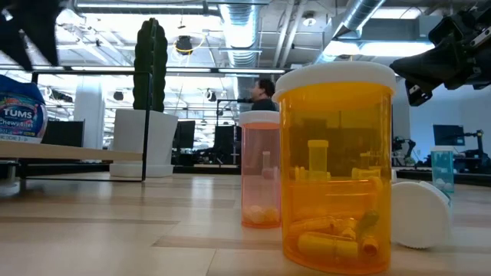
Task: Pick and place medicine bottles onto shelf by color
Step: Put the yellow pill bottle on the shelf
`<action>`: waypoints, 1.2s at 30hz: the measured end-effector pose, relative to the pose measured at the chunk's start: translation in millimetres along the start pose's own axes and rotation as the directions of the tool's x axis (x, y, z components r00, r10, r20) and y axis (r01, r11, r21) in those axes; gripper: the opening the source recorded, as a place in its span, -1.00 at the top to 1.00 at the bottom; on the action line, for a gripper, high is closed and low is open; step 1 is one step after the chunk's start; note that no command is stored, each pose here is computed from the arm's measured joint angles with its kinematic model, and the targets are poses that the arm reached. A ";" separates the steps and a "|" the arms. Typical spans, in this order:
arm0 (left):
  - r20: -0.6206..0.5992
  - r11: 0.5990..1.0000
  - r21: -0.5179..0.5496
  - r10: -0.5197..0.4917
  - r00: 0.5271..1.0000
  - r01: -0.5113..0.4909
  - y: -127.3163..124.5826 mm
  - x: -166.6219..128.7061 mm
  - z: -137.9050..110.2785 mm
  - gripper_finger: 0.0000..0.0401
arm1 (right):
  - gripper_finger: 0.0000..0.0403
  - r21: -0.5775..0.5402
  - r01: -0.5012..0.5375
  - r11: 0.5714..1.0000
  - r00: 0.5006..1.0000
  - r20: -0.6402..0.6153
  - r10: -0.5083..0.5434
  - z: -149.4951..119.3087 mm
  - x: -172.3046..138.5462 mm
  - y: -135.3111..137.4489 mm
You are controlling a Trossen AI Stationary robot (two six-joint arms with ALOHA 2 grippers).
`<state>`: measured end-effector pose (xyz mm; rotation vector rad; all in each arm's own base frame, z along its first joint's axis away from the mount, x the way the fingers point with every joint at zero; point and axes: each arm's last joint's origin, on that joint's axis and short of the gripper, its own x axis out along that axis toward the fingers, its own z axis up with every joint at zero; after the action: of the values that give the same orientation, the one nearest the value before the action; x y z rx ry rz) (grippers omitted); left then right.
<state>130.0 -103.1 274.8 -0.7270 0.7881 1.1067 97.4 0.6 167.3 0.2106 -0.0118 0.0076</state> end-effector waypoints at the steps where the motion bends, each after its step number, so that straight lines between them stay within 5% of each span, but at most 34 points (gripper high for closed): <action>1: 0.011 1.000 0.003 -0.021 1.000 0.021 -1.6 -3.1 1.9 -0.04 | 0.72 0.000 0.000 1.000 1.000 0.000 0.000 0.0 0.0 0.0; 13: 0.241 0.945 0.034 -0.325 0.915 0.327 -26.9 -43.8 31.6 -0.04 | 0.72 0.000 0.000 1.000 1.000 0.000 0.000 0.0 0.0 0.0; 20: 0.273 0.863 0.213 -0.502 0.821 0.457 -72.8 -49.7 50.7 -0.04 | 0.72 0.000 0.000 1.000 1.000 0.000 0.000 0.0 0.0 0.0; 24: 0.287 0.808 0.354 -0.573 0.768 0.471 -92.1 -50.3 67.8 -0.04 | 0.72 0.000 0.000 1.000 1.000 0.000 0.000 0.1 0.0 0.0; 30: 0.260 0.754 0.457 -0.621 0.739 0.472 -109.5 -42.1 86.6 -0.04 | 0.72 0.000 0.000 1.000 1.000 0.000 0.000 0.0 0.0 0.0; 36: 0.198 0.656 0.598 -0.678 0.708 0.460 -145.4 -18.5 90.4 -0.04 | 0.72 0.000 0.000 1.000 1.000 0.000 0.000 0.0 0.0 0.0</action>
<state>280.3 -78.5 355.0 -0.2305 0.3914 0.3802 97.5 0.6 167.3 0.2105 -0.0114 0.0075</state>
